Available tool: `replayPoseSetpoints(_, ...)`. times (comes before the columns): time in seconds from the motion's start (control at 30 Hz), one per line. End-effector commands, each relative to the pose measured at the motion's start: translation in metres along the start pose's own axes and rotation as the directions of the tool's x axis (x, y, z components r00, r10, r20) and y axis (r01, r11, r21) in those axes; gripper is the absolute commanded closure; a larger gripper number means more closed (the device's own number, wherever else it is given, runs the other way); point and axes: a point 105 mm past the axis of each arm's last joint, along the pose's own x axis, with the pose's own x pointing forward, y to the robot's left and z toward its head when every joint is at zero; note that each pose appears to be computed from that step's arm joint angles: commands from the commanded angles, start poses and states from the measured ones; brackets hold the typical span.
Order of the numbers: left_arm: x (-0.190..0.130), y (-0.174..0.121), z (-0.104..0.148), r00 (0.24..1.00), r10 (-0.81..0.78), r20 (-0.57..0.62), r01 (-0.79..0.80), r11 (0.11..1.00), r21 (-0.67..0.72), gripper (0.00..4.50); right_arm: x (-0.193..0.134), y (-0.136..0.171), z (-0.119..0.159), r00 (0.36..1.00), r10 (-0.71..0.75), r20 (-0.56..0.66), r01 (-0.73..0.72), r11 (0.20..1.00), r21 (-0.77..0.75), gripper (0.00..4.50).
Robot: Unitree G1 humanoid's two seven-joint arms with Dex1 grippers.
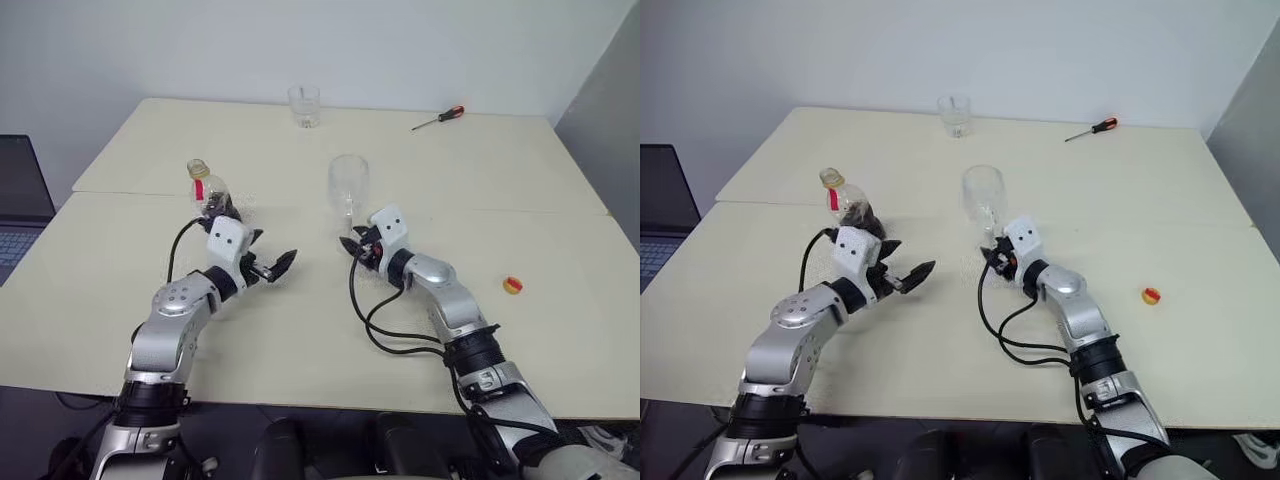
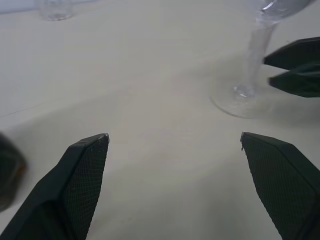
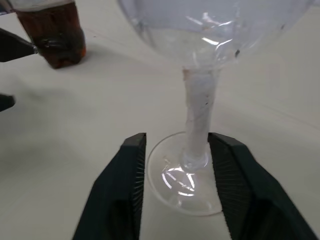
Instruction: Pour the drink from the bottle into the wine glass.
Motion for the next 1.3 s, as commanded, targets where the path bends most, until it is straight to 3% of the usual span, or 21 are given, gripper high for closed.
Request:
replayPoseSetpoints(0.03, -0.007, 0.012, 0.008, 0.995, 0.076, 0.061, -0.076, 0.997, -0.005, 0.0, -0.018, -0.001, 0.018, 0.999, 0.041, 0.019, -0.041, 0.998, -0.042, 0.96)
replayPoseSetpoints(0.13, -0.017, 0.02, 0.006, 0.987, 0.137, 0.078, -0.135, 0.99, -0.027, 0.0, -0.048, -0.006, 0.023, 0.997, 0.077, -0.026, -0.079, 0.992, -0.097, 0.01)
replayPoseSetpoints(0.27, -0.033, 0.033, 0.0, 0.979, 0.194, 0.065, -0.193, 0.981, -0.011, 0.0, -0.08, -0.02, 0.038, 0.993, 0.085, -0.084, -0.095, 0.986, -0.136, 0.01)
replayPoseSetpoints(0.4, -0.044, 0.048, 0.001, 0.968, 0.241, 0.074, -0.244, 0.969, 0.038, 0.0, -0.107, -0.032, 0.106, 0.991, 0.136, 0.019, -0.13, 0.972, -0.195, 0.01)
replayPoseSetpoints(0.57, -0.039, 0.064, 0.016, 0.956, 0.269, 0.12, -0.277, 0.959, 0.055, 0.0, -0.108, -0.004, 0.168, 0.946, 0.301, 0.123, -0.272, 0.939, -0.211, 0.01)
replayPoseSetpoints(0.87, -0.028, 0.068, 0.017, 0.952, 0.281, 0.123, -0.286, 0.958, 0.027, 0.0, -0.092, 0.038, 0.17, 0.89, 0.454, 0.031, -0.434, 0.867, -0.245, 0.01)
replayPoseSetpoints(1.3, -0.013, 0.079, 0.025, 0.938, 0.322, 0.131, -0.329, 0.944, 0.037, 0.0, -0.091, 0.049, 0.169, 0.87, 0.492, 0.021, -0.472, 0.845, -0.251, 0.01)
